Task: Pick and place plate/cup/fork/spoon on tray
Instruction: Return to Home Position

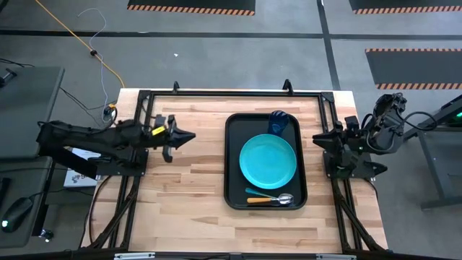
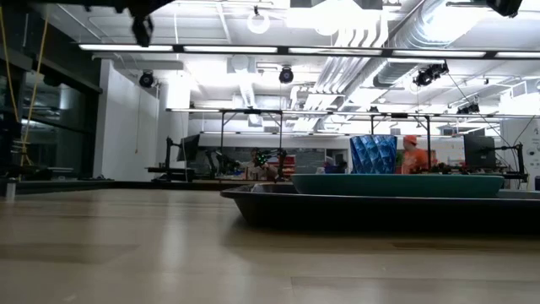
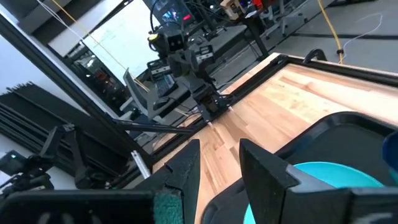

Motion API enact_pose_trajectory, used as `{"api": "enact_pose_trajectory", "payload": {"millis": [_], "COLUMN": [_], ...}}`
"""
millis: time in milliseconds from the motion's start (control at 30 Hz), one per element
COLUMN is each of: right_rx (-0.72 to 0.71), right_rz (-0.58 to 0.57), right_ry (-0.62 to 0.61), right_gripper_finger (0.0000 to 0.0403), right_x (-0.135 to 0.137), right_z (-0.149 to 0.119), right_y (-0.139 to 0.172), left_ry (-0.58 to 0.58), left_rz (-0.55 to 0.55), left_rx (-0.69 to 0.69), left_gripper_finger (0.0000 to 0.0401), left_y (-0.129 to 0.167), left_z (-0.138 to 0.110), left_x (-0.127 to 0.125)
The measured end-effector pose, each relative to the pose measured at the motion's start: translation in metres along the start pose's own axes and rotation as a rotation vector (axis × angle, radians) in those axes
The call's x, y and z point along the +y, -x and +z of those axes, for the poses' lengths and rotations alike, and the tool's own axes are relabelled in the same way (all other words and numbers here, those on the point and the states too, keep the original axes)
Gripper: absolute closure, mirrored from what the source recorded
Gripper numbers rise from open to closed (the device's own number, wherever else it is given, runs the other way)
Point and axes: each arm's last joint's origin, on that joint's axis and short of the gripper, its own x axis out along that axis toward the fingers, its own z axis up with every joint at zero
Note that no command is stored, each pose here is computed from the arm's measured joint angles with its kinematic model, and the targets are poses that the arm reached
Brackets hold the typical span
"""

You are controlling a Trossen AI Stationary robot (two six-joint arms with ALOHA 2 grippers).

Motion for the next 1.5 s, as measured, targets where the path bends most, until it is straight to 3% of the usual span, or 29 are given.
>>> {"api": "enact_pose_trajectory", "payload": {"millis": [367,533,667,933,1133,1333,1500], "right_rx": [0.01,0.014,0.015,0.009,-0.012,-0.015,-0.013], "right_rz": [-0.012,-0.017,-0.018,-0.017,-0.033,-0.035,-0.034], "right_ry": [-0.031,-0.021,-0.031,-0.06,-0.118,-0.132,-0.072], "right_gripper_finger": [0.0299,0.0299,0.0299,0.0299,0.0304,0.0336,0.0385], "right_x": [-0.002,-0.003,-0.003,-0.002,-0.003,-0.003,-0.003], "right_z": [-0.002,-0.002,-0.002,-0.002,-0.001,-0.001,-0.001], "right_y": [0.0,0.0,0.0,0.0,0.0,0.0,0.0], "left_ry": [0.026,0.069,0.08,0.103,0.087,0.036,0.035], "left_rz": [-0.06,-0.075,-0.118,-0.111,-0.062,-0.062,-0.061], "left_rx": [-0.107,-0.161,-0.187,-0.035,-0.041,-0.018,-0.015], "left_gripper_finger": [0.0401,0.0401,0.0401,0.0401,0.0401,0.0401,0.0401], "left_y": [0.035,0.049,0.058,0.068,0.074,0.074,0.073], "left_z": [-0.059,-0.074,-0.079,-0.093,-0.094,-0.095,-0.095], "left_x": [0.016,0.029,0.033,0.039,0.042,0.042,0.042]}}
